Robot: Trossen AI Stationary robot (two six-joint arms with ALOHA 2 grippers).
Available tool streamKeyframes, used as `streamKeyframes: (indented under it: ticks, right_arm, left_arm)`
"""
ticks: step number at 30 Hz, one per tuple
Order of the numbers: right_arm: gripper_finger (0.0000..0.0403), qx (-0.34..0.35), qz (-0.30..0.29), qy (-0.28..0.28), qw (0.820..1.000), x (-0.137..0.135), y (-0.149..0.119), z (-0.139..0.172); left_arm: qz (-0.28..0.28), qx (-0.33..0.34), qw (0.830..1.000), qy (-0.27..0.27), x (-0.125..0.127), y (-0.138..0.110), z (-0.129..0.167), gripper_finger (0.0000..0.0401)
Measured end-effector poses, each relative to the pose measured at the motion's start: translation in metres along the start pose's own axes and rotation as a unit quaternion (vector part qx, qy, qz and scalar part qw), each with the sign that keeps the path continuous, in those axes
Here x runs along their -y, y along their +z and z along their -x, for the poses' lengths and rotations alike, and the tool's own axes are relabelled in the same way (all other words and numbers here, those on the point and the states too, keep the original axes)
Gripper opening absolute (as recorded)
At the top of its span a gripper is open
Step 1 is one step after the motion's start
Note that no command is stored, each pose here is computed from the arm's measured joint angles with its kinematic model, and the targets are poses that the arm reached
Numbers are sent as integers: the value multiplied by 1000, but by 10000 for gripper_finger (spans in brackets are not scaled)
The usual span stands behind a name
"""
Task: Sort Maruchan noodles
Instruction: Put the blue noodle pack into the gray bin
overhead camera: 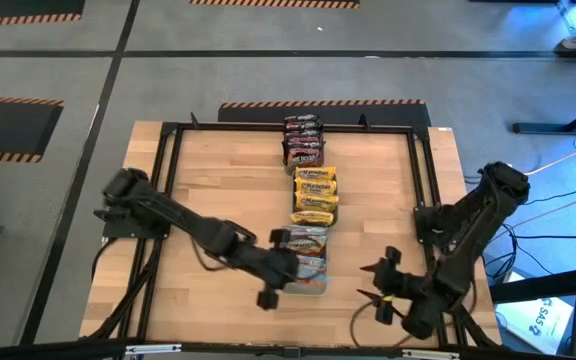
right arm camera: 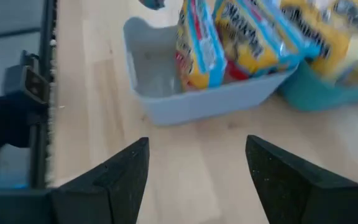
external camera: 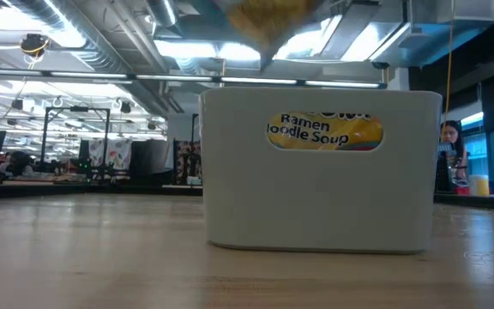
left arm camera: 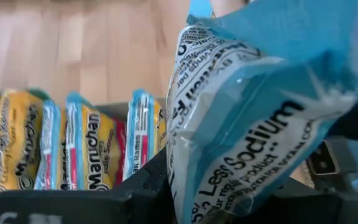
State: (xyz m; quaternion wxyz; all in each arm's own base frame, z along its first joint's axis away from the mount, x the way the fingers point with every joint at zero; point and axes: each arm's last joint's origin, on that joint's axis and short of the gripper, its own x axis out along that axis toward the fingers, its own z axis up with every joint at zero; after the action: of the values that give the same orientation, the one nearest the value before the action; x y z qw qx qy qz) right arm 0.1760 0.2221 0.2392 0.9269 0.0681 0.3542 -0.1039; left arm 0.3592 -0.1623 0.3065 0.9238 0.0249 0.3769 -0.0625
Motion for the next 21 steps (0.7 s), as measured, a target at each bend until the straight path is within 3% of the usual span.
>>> streamKeyframes:
  ticks: [8,15,21]
  right_arm:
    - [248,21,-58,30,998,-11,-26,20]
    - [248,44,-67,36,996,-13,-29,25]
    - [248,65,-59,27,996,-13,-27,25]
  left_arm:
    - [10,-99,995,21,12,18,-49,109]
    - [40,-199,979,29,2,1,-78,109]
    - [52,-223,973,14,-6,-4,-92,110]
